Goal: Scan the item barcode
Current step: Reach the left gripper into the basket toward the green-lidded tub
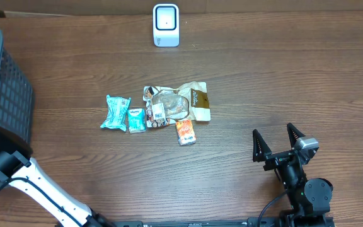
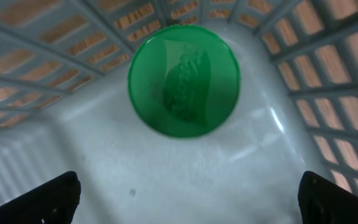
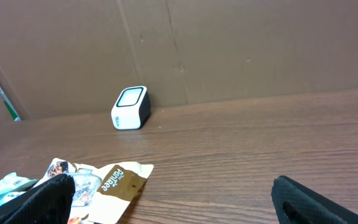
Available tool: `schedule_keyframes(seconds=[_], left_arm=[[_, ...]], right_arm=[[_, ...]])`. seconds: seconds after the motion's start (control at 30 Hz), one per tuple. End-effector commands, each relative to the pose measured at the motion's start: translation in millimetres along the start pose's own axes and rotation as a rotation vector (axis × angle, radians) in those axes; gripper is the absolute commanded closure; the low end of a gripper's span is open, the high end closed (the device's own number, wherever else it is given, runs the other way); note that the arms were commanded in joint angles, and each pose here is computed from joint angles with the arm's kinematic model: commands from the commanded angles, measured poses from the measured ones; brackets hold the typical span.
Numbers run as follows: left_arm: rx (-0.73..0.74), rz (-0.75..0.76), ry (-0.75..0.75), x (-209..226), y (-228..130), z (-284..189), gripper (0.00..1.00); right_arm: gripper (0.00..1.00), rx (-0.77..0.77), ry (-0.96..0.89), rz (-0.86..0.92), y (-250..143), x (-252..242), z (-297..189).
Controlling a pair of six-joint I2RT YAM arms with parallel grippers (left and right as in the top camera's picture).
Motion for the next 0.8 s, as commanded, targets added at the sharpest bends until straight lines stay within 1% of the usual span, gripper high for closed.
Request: schedule_keyframes(seconds=[0.0, 0.17, 0.33, 0.63, 0.77], left_arm=[[-0.014, 0.031, 0.042, 3.1, 4.8, 18.0, 0.0], [-0.055, 0.082, 0.045, 0.3, 12.8, 31.4, 0.0], [-0.074, 0.077, 0.043, -0.1, 16.1, 32.2, 0.01], [-0.062, 0.068, 0.049, 5.1, 14.7, 40.7, 0.0], [-0.047, 0.061, 0.054, 9.2, 11.3, 55.3, 0.01]], right_arm=[[0.0, 0.002, 0.004, 0.0, -2.9, -0.4, 0.3], [0.0, 0.002, 0.004, 0.0, -2.9, -0.4, 0.3], [0.0, 0.002, 0.004, 0.0, -2.9, -0.4, 0.3], [0.0, 0.002, 0.004, 0.0, -2.9, -0.4, 0.3], [0.0, 0.002, 0.004, 0.0, -2.9, -0.4, 0.3]])
Point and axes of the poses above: each gripper's point midway between its finger pads, its own z axis out along the fingers, its own x axis along the line the jaws close on, y = z × x, the point moved 8 cm from there along -z, back along the fingers, and after that the axes turned 14 degrees about z, right-handed, at the moved point
